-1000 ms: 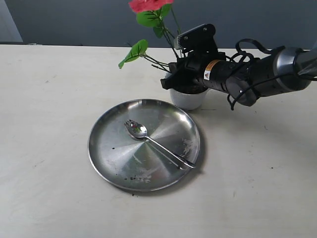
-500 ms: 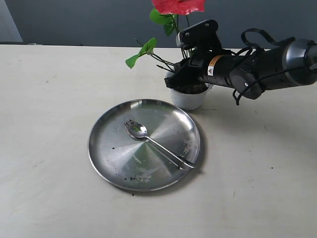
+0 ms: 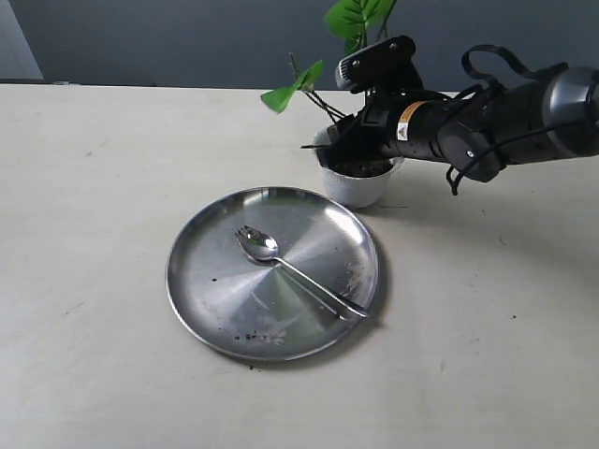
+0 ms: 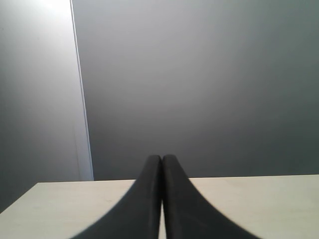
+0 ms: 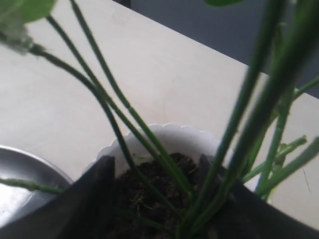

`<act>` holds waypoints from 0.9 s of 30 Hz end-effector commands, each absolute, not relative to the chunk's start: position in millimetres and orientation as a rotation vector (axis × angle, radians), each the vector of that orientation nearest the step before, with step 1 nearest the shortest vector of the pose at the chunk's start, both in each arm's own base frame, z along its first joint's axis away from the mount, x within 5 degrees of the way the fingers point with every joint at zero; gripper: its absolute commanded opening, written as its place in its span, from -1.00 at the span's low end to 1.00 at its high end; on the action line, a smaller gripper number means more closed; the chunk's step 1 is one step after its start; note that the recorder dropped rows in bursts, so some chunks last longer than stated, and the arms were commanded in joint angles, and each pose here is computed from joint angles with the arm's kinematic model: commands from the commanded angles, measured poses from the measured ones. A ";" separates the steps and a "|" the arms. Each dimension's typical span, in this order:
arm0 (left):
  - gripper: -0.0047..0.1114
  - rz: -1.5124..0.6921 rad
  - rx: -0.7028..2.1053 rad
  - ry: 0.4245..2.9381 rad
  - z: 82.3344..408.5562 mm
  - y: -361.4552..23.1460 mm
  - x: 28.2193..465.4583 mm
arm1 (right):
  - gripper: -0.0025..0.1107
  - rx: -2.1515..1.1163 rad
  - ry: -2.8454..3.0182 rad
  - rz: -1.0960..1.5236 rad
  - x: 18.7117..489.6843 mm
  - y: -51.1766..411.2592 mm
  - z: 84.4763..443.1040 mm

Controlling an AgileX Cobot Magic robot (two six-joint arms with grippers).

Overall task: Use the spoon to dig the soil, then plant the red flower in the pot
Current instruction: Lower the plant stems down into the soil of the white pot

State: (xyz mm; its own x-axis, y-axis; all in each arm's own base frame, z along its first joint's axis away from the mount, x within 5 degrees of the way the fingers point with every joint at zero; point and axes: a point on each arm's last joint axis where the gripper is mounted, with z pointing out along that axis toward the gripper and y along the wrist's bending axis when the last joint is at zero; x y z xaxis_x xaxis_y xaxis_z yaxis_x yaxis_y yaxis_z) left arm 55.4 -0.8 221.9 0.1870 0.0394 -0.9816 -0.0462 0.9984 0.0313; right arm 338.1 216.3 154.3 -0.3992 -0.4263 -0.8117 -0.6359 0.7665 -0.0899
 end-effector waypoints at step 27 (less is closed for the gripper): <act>-0.91 0.042 -0.006 1.368 223.7 -1.6 54.8 | -0.02 -0.789 2.370 0.151 320.9 193.2 135.8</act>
State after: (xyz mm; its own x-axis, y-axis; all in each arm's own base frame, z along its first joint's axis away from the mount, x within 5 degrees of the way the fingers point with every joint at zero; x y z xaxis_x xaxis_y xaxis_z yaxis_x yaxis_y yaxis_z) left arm 55.4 -0.8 221.9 0.1870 0.0394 -0.9816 -0.0462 0.9984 0.0313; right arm 333.4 209.1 161.6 -0.4683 -0.4454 -0.7631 -0.6075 0.7894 -0.0880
